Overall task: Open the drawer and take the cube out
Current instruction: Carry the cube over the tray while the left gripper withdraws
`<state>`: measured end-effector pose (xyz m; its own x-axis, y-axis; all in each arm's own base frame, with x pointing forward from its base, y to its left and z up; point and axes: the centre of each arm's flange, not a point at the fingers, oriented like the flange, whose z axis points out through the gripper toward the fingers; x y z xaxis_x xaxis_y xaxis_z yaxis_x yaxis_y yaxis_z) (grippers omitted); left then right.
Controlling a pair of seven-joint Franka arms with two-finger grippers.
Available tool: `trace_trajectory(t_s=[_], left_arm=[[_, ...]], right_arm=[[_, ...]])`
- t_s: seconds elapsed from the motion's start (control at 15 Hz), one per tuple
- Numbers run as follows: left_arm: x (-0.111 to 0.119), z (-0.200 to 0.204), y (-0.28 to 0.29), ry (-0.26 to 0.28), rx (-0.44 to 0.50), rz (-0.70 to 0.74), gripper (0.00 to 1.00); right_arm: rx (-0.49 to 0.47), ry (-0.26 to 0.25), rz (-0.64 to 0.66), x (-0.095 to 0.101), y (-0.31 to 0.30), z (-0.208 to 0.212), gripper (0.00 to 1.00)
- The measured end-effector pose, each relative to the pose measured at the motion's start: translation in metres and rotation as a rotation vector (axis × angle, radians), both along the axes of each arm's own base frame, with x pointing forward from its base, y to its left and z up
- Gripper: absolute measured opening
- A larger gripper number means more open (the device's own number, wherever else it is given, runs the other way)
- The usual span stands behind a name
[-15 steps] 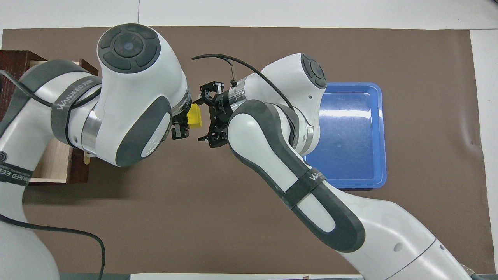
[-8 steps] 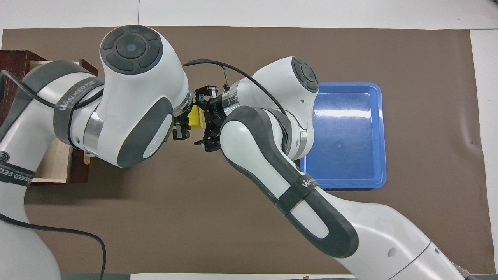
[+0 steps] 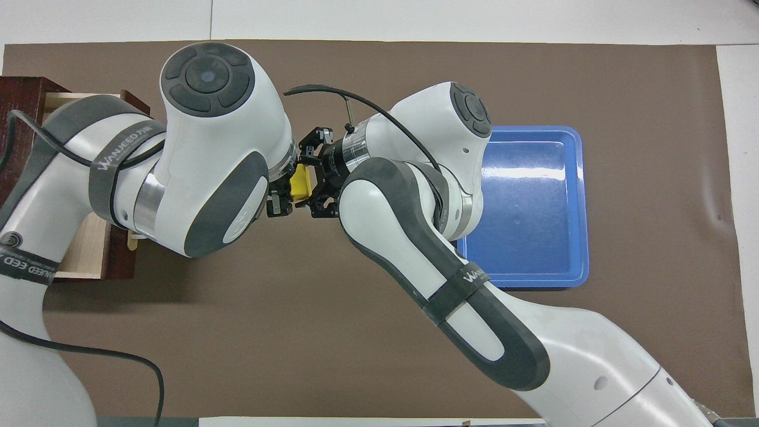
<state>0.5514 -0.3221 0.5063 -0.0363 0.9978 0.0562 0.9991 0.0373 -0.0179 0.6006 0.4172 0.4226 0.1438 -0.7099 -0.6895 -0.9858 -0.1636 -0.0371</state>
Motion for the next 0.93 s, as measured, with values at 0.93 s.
trace_trajectory(t_s=[0.93], left_arm=[[0.0014,0.0042,-0.001,-0.018,-0.015,0.006,0.58]], right_arm=[[-0.012,-0.012,-0.003,0.0028,-0.002,0.0061,0.57]])
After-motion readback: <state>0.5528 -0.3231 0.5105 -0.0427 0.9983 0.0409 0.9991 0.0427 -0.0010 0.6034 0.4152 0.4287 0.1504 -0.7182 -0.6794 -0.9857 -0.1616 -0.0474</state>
